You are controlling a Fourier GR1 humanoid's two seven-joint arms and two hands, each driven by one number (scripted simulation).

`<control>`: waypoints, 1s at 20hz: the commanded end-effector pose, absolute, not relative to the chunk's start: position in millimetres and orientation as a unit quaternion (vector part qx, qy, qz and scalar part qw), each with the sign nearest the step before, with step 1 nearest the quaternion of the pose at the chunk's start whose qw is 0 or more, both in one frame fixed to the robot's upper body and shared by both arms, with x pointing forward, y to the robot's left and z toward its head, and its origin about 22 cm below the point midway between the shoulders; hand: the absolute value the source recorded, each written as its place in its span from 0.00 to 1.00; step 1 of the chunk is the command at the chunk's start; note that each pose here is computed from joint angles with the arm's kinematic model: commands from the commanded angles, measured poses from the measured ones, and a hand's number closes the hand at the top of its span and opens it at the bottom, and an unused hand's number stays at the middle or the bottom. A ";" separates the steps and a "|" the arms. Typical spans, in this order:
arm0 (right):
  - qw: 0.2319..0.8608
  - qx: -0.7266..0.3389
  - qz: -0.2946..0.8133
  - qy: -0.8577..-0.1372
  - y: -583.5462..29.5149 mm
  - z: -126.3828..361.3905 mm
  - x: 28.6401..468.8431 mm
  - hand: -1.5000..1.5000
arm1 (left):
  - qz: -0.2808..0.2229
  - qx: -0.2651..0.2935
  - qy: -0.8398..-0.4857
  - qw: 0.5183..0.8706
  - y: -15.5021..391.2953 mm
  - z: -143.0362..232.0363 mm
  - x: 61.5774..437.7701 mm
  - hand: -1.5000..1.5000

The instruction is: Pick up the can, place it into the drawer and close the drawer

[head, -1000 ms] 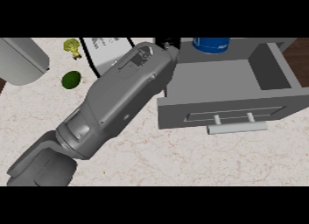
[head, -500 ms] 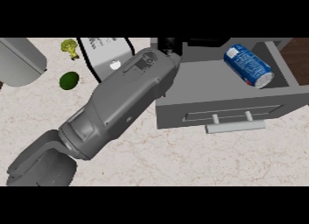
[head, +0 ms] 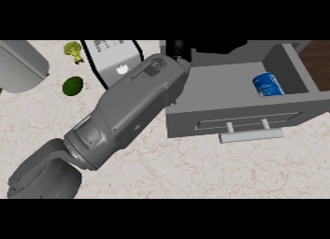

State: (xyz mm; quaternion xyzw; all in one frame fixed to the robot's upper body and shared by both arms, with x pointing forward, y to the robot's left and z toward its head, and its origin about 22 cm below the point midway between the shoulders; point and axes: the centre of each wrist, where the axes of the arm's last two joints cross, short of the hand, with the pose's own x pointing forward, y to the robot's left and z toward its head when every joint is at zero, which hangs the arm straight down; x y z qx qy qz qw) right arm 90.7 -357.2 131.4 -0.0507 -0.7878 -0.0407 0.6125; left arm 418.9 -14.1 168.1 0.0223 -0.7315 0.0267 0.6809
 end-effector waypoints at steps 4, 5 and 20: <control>0.597 -0.061 -0.023 -0.799 -358.7 142.5 101.9 0.00 | 0.039 0.006 -0.734 0.678 -17.9 170.4 416.1 0.00; 0.580 -0.075 0.001 -0.811 -357.6 139.8 95.2 0.00 | 0.052 0.019 -0.736 0.675 -9.3 159.4 420.3 0.00; 0.480 -0.202 0.192 -0.832 -311.3 178.1 127.5 0.00 | 0.055 -0.007 -0.772 0.633 -21.1 175.5 414.1 0.00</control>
